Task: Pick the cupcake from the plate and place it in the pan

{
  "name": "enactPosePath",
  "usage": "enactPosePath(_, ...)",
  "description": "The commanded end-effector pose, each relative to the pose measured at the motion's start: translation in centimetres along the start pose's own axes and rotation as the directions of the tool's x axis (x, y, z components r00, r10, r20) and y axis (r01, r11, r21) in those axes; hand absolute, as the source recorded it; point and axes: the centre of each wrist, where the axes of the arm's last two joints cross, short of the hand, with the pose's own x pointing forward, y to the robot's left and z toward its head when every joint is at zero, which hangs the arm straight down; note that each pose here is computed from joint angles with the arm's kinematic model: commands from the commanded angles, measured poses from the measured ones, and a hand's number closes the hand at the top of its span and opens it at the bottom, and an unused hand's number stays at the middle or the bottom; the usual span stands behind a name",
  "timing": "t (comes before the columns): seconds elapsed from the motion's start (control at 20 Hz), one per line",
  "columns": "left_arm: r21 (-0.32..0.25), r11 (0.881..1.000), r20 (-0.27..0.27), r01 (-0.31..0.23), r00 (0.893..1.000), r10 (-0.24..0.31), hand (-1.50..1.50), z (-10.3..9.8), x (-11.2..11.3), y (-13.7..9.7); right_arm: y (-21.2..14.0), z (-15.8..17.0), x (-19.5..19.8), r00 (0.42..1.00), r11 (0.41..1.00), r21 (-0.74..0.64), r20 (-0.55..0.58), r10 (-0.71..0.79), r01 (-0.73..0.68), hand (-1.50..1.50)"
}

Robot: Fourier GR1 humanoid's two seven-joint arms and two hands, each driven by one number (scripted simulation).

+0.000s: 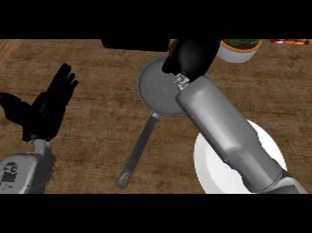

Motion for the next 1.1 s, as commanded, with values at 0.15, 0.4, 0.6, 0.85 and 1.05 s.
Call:
enactPosePath(0.15, 0.0, 1.0, -0.012, -0.013, 1.0, 0.013, 0.0, 0.3, 0.1, 0.7, 5.4, -0.4, -1.5, 0.988, 0.99, 0.051, -0.096, -0.123, 0.128, 1.5)
enactPosePath(0.4, -0.015, 1.0, 0.012, 0.008, 1.0, -0.008, 0.0, 0.1, 0.7, 0.4, 9.2, -0.2, -3.4, 0.984, 0.991, 0.125, -0.178, -0.025, 0.047, 1.5)
enactPosePath(0.6, -0.005, 1.0, 0.008, 0.002, 1.0, -0.002, 0.0, 0.6, -0.1, -0.7, 9.9, -0.9, -5.1, 0.92, 0.964, 0.167, -0.368, -0.135, 0.208, -1.5)
enactPosePath(0.85, -0.011, 1.0, 0.001, 0.0, 1.0, 0.0, 0.0, -0.2, -0.1, -0.4, 11.3, -0.7, -5.6, 0.906, 0.933, 0.196, -0.363, -0.216, 0.301, -1.5)
enactPosePath(1.05, 0.035, 0.999, -0.001, -0.009, 1.0, 0.009, 0.0, 0.4, -0.3, 2.3, 11.7, 0.2, -6.3, 0.876, 0.904, 0.083, -0.297, -0.379, 0.419, -1.5)
